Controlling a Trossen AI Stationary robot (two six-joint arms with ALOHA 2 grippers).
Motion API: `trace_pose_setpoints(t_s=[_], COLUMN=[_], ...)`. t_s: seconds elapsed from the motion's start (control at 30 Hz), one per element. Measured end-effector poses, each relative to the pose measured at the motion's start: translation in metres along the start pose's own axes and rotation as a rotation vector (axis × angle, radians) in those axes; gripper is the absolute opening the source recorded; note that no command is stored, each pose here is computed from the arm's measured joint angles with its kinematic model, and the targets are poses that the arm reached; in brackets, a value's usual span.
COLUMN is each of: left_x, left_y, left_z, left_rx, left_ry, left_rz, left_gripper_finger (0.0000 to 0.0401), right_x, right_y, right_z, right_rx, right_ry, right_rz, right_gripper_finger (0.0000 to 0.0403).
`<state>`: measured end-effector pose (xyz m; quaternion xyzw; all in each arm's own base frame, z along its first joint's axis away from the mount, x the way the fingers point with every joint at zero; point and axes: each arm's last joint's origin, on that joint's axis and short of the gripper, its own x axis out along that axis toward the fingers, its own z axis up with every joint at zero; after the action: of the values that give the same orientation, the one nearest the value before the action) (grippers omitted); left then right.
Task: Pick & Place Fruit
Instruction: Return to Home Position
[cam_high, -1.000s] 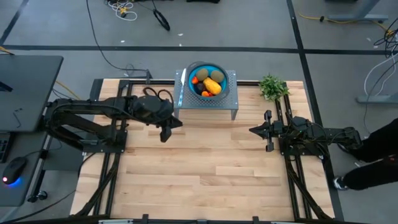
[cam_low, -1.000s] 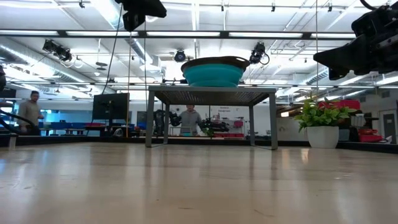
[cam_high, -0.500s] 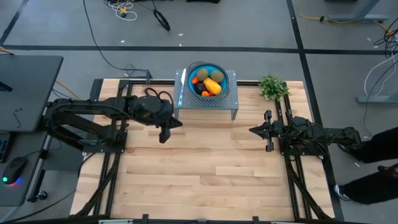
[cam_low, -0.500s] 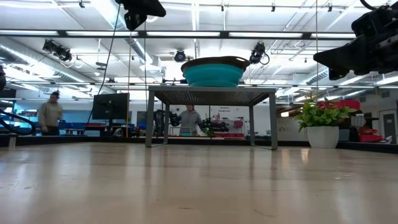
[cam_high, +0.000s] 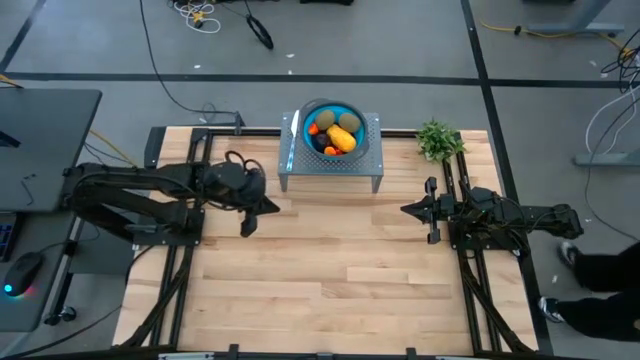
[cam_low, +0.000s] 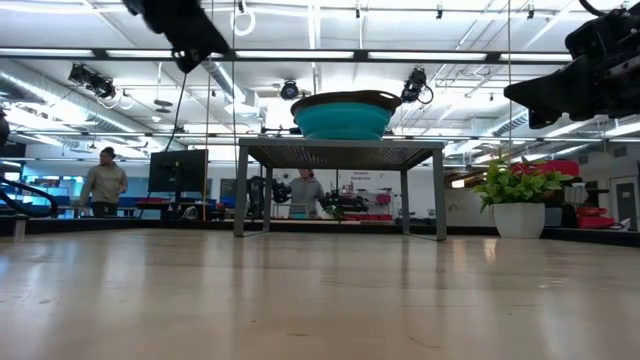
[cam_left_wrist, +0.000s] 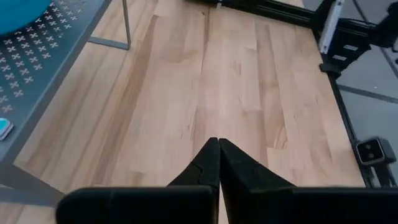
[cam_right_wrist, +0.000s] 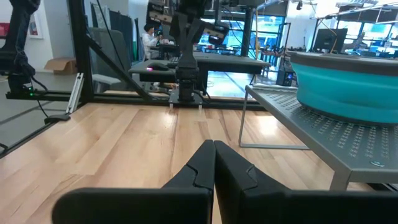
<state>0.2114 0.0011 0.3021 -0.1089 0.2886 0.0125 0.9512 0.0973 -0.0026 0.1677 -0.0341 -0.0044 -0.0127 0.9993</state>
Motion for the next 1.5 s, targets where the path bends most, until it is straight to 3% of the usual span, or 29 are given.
trace_pose_setpoints(t_s=[0.37,0.73,0.97,1.2,1.5], left_x=[-0.029,-0.049,-0.045,-0.029,-0.010], left_y=[0.008,0.010,0.012,0.012,0.018], left_z=[-0.047,-0.061,-0.067,-0.072,-0.097], left_rx=[0.084,0.172,0.185,0.168,0.164], left_ry=[-0.076,-0.173,-0.177,-0.387,-0.478], left_rz=[-0.034,-0.038,-0.037,-0.102,-0.146], left_gripper_finger=[0.0003,0.0003,0.0002,0.0002,0.0002], right_x=[0.000,0.000,0.000,0.000,0.000], right_y=[0.000,0.000,0.000,0.000,0.000], right_z=[0.000,0.000,0.000,0.000,0.000], right_rx=[0.000,0.000,0.000,0.000,0.000], right_ry=[0.000,0.000,0.000,0.000,0.000], right_rz=[0.000,0.000,0.000,0.000,0.000], right_gripper_finger=[0.0007,0.0007,0.0007,0.0007,0.0007])
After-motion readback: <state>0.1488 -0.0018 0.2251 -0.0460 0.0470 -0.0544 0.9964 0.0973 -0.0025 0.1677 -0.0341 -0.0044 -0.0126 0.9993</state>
